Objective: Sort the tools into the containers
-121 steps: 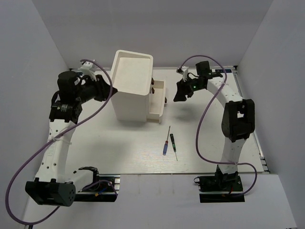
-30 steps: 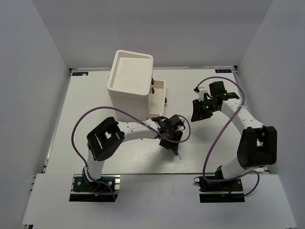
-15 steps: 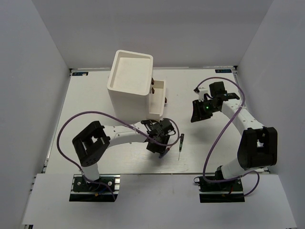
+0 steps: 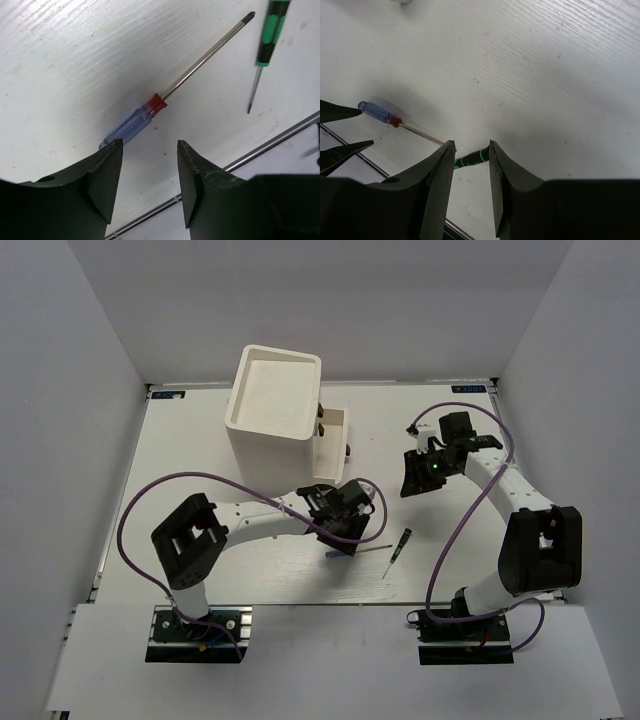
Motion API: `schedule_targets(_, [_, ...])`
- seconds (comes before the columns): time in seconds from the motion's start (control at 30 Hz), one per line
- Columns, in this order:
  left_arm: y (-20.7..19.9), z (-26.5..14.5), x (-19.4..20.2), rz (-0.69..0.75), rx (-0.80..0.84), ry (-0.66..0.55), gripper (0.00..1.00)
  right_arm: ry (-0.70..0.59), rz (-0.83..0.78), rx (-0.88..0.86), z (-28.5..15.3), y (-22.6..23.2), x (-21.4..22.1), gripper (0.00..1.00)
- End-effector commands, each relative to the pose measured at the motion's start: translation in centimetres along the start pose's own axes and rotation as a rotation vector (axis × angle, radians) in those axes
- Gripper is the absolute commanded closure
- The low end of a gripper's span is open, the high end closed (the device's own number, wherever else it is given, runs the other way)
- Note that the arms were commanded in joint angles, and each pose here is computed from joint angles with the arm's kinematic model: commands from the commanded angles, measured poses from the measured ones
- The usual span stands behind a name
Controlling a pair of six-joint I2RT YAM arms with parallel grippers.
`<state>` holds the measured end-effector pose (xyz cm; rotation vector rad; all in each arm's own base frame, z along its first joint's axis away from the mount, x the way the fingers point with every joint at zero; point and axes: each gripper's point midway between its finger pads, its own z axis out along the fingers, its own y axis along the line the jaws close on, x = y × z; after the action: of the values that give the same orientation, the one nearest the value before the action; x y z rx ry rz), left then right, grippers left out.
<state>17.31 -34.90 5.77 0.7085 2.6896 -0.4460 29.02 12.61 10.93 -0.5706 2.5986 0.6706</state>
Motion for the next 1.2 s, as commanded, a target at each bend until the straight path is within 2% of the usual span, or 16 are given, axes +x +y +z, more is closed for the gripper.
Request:
schedule_targets(0.0, [0.0,0.2,-0.5,0.097,0.009,-0.011,0.42,-0.024,-0.011,-0.014,-0.6,0.5,-0.1,0.6])
schedule_targets(0.33, [2.9,1.9,-1.7,0.294,-0.088,0.01,0.42,-0.017,-0.01,-0.016,-0.7,0.6,0.0,0.6])
schedule_targets(0.47, [4.0,3.0,-1.0,0.349,-0.108,0.059,0.42,-0.017,-0.014,-0.009,-0.8,0.6,0.1,0.6])
schedule_targets(0.57, [4.5,3.4,-0.1,0.362,-0.117,0.085,0.52,-0.014,-0.011,-0.007,-0.8,0.5,0.1,0.6])
schedule_targets(0.6, [4.6,3.4,-0.1,0.362,-0.117,0.086,0.6,-0.019,-0.008,0.0,-0.9,0.3,0.0,0.6])
schedule_targets(0.7, [4.9,3.4,0.5,0.362,-0.121,0.097,0.77,-0.017,-0.008,0.0,-0.9,0.3,0.0,0.6])
schedule_targets(0.77, [4.7,3.2,0.2,0.348,-0.12,0.092,0.82,-0.015,-0.01,0.001,-1.0,0.3,-0.1,0.6])
schedule_targets(0.87, [4.0,0.6,-3.3,0.299,-0.151,0.004,0.88,-0.012,-0.03,0.055,-1.5,-0.6,-0.2,0.6])
schedule_targets(0.9, [3.1,-0.9,-5.9,0.282,-0.153,-0.068,0.91,-0.009,-0.034,0.066,-1.5,-0.8,-0.1,0.62])
schedule_targets(0.97, [2.5,-3.1,-8.5,0.247,-0.16,-0.135,0.95,-0.017,-0.048,0.097,-2.0,-1.3,-0.2,0.77])
schedule_targets(1.0, [1.5,-5.4,-11.6,0.226,-0.165,-0.225,0.98,-0.02,-0.052,0.102,-2.1,-1.5,-0.2,0.86])
schedule_targets(1.03, [1.3,-6.6,-13.0,0.22,-0.176,-0.264,1.0,-0.024,-0.051,0.107,-2.2,-1.7,-0.3,0.95])
schedule_targets(1.07, [1.6,-6.9,-13.5,0.209,-0.211,-0.26,1.0,-0.029,-0.049,0.111,-2.3,-1.7,-0.2,1.0])
schedule_targets(1.1, [1.9,-9.0,-16.3,0.166,-0.253,-0.342,1.0,-0.036,-0.051,0.114,-2.5,-1.8,-0.3,1.0])
schedule_targets(1.17, [4.0,-10.2,-18.2,0.119,-0.348,-0.376,1.0,-0.038,-0.05,0.106,-2.4,-1.7,-0.2,1.0])
